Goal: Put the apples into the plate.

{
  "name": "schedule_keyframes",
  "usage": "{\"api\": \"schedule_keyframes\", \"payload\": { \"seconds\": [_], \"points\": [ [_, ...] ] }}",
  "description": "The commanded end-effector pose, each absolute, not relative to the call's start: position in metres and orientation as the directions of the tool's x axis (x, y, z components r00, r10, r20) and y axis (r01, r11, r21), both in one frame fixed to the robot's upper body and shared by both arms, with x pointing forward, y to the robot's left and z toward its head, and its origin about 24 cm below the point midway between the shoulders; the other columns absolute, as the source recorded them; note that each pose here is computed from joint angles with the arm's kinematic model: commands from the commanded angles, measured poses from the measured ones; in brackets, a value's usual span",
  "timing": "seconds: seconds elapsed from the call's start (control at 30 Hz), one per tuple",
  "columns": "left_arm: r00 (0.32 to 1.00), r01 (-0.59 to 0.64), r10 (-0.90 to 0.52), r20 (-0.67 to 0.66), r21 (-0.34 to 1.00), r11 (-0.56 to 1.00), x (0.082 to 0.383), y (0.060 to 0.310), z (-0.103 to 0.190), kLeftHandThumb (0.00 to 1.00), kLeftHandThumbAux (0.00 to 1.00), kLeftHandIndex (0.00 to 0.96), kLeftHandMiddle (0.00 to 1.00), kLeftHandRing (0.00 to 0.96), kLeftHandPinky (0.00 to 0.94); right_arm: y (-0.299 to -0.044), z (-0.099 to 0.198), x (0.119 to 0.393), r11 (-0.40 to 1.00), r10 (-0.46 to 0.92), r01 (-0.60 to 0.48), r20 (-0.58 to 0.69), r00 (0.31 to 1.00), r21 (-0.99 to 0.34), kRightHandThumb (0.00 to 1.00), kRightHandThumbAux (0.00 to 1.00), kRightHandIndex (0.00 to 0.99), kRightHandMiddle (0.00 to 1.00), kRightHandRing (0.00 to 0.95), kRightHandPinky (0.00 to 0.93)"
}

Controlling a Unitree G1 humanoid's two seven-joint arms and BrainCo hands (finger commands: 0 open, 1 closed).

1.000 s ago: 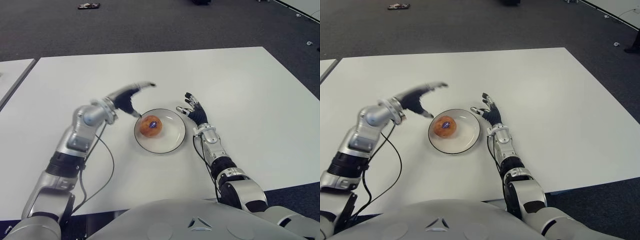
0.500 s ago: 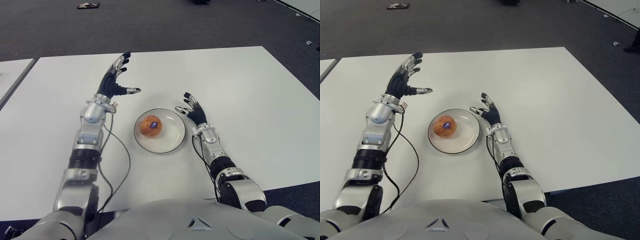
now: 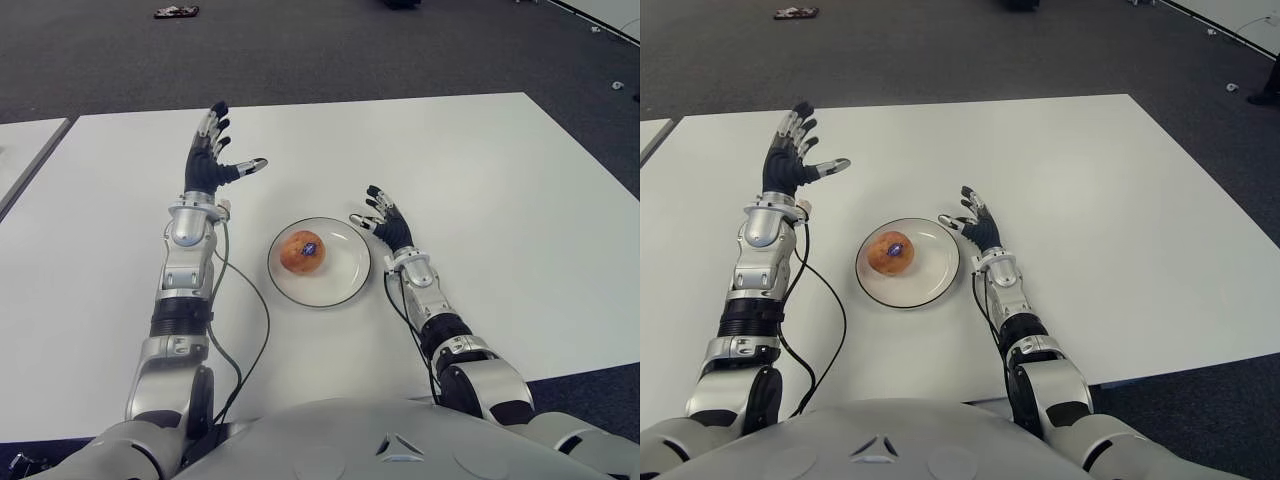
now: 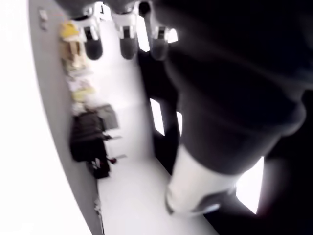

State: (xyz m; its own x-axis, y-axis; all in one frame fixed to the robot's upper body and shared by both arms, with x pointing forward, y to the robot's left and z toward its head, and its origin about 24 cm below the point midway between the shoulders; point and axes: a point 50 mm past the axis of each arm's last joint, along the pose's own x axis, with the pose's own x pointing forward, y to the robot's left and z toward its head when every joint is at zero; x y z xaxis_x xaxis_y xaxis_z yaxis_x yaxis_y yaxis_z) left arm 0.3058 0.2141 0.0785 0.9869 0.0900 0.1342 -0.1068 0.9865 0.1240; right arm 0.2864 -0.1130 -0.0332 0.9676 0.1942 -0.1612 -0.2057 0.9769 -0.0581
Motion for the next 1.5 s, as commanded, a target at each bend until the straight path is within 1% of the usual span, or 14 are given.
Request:
{"api": "schedule_keyframes", "payload": {
  "seconds": [0.03,0.33,0.5,0.63,0.8,0.9,1.03,1.23,1.5],
  "points": [
    [0.988,-0.137,0.130,0.088,0.072,0.988,0.304,0.215,0.072,0.000,0.219,0.000,0.000,0.000,0.000,-0.117,-0.065,0.261,0.978,0.182,-0.204,-0.320,0.930,-0.036,0.089,0.702,0.003,0.031,0.061,0.114],
    [0.988,-0.149,0.147,0.050,0.035,0.988,0.293,0.206,0.056,0.000,0.187,0.000,0.000,0.000,0.000,-0.120,-0.065,0.260,0.979,0.177,-0.200,-0.315,0.932,-0.043,0.088,0.710,0.002,0.026,0.054,0.114],
    [0.990,-0.133,0.132,0.041,0.018,0.991,0.286,0.200,0.050,0.000,0.191,0.000,0.000,0.000,0.000,-0.120,-0.065,0.259,0.979,0.176,-0.200,-0.313,0.933,-0.045,0.087,0.703,0.006,0.031,0.062,0.131],
    [0.993,-0.112,0.112,0.042,0.013,0.994,0.281,0.195,0.049,0.000,0.190,0.000,0.000,0.000,0.000,-0.120,-0.065,0.258,0.979,0.176,-0.200,-0.313,0.933,-0.046,0.090,0.700,0.009,0.029,0.059,0.121],
    [0.995,-0.086,0.085,0.050,0.024,0.996,0.275,0.191,0.049,0.000,0.183,0.000,0.000,0.000,0.000,-0.120,-0.066,0.257,0.979,0.175,-0.200,-0.315,0.933,-0.047,0.099,0.700,0.009,0.022,0.047,0.100],
    [0.995,-0.064,0.059,0.083,0.053,0.997,0.267,0.186,0.049,0.000,0.186,0.000,0.000,0.000,0.000,-0.120,-0.066,0.257,0.979,0.172,-0.196,-0.315,0.933,-0.048,0.103,0.701,0.007,0.021,0.046,0.104],
    [0.991,-0.049,0.036,0.132,0.095,0.994,0.257,0.180,0.049,0.000,0.224,0.000,0.000,0.000,0.000,-0.120,-0.065,0.258,0.981,0.163,-0.188,-0.312,0.936,-0.053,0.104,0.699,0.006,0.024,0.049,0.112],
    [0.987,-0.045,0.017,0.161,0.174,0.984,0.251,0.177,0.047,0.000,0.279,0.000,0.000,0.000,0.000,-0.121,-0.063,0.258,0.985,0.120,-0.149,-0.283,0.951,-0.083,0.104,0.688,0.009,0.023,0.043,0.104],
    [0.985,-0.057,0.022,0.171,0.201,0.978,0.242,0.168,0.043,0.000,0.313,0.000,0.000,0.000,0.000,-0.122,-0.060,0.257,0.988,0.077,-0.108,-0.248,0.966,-0.113,0.110,0.677,0.007,0.017,0.035,0.085]
  ]
}}
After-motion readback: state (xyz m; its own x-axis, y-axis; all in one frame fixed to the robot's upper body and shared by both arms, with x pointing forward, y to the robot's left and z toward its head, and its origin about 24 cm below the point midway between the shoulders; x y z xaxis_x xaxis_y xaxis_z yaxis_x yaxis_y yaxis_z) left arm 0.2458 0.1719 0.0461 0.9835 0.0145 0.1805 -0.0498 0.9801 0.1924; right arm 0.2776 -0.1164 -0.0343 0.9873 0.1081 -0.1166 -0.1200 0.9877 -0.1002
